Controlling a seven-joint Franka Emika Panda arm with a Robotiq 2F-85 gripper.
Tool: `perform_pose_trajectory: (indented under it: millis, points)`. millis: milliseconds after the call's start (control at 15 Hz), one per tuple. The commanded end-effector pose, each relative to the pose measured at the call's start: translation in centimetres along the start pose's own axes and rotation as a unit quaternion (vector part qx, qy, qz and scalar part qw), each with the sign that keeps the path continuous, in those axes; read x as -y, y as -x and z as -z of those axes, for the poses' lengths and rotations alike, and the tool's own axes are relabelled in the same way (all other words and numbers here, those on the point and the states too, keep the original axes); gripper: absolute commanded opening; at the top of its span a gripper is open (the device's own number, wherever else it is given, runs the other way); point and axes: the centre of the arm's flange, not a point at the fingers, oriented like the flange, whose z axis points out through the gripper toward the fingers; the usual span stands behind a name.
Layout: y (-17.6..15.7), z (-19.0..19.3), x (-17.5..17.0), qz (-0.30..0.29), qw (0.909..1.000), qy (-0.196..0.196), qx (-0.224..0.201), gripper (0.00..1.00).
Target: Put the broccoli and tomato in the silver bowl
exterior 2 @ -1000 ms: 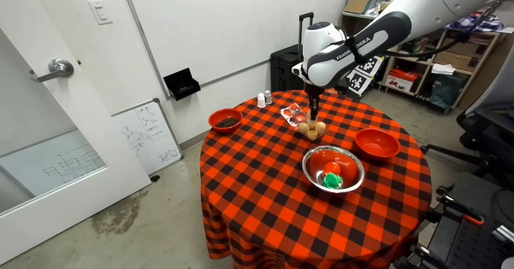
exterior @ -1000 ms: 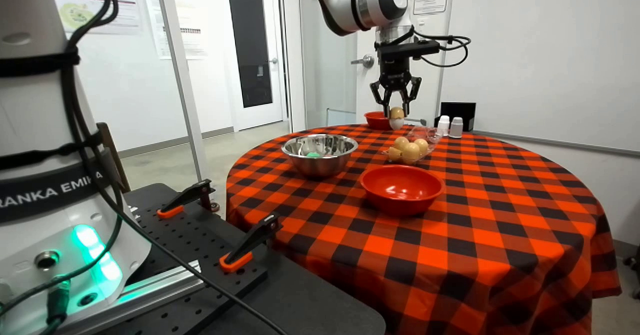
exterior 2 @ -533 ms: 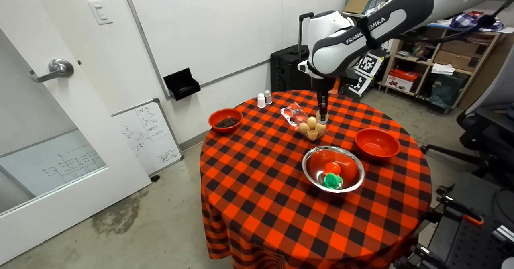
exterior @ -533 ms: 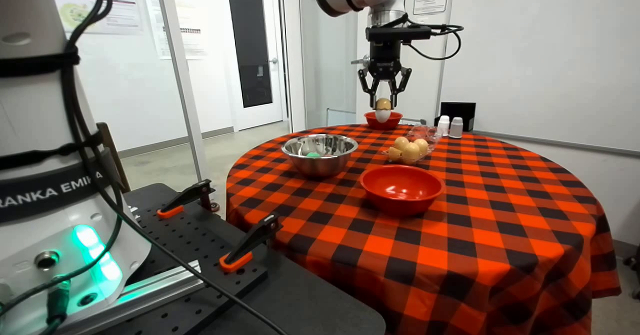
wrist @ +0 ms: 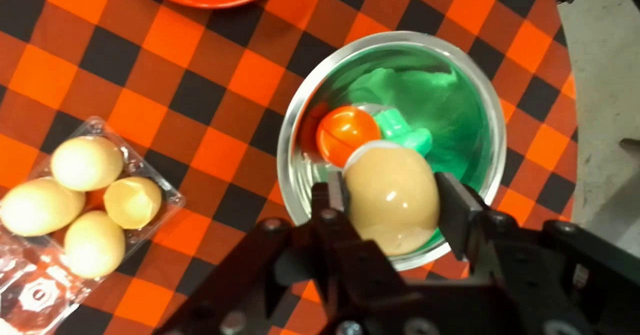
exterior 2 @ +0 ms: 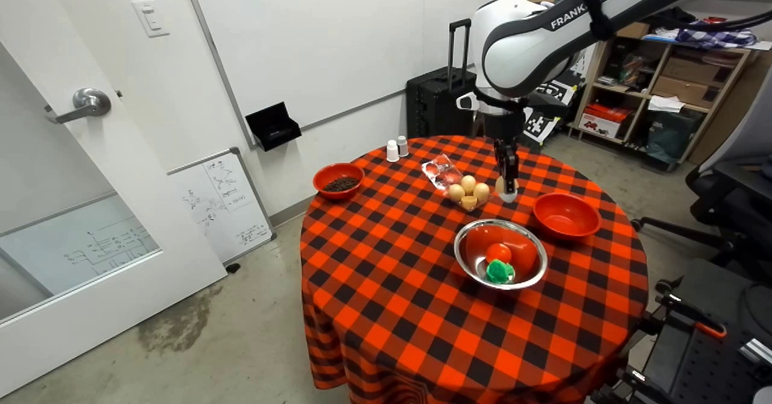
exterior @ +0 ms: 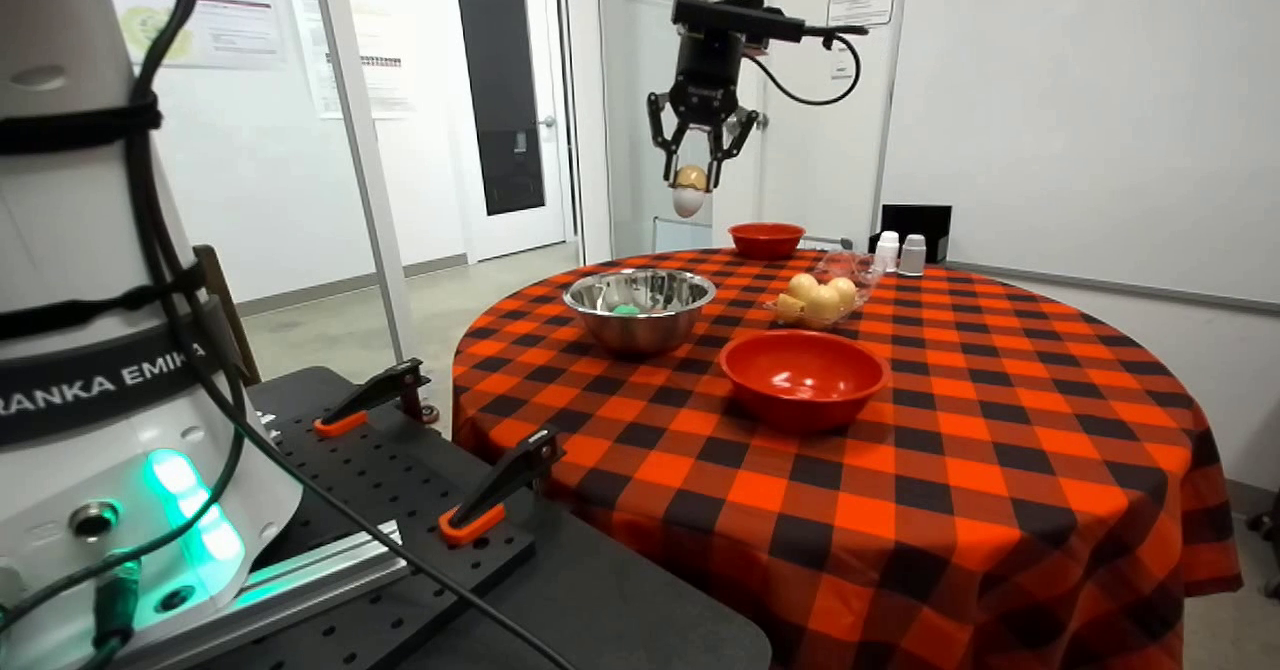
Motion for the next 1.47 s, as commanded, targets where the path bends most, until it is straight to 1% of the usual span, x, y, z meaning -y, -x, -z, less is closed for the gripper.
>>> perform_pose_trajectory:
  millis: [0, 67, 333, 600, 933, 1133, 1400]
  points:
    - [0.9, -1.9, 3.3, 0.016, 0.9996, -0.018, 0.015, 0.21]
    - [0.6, -2.5, 3.6, 0.012, 0.9996, -0.021, 0.017, 0.21]
    - [-1.2, -4.7, 3.8, -0.036, 0.9982, -0.047, 0.009, 0.21]
    - [-3.0, -6.9, 2.0, -0.091, 0.9935, -0.068, 0.001, 0.21]
    - [-5.4, -10.9, -0.9, -0.176, 0.9795, -0.098, 0.0, 0.21]
    - [-7.4, -12.7, -1.8, -0.224, 0.9705, -0.089, -0.008, 0.21]
    - [-9.1, -14.0, -2.5, -0.257, 0.9628, -0.082, -0.013, 0.21]
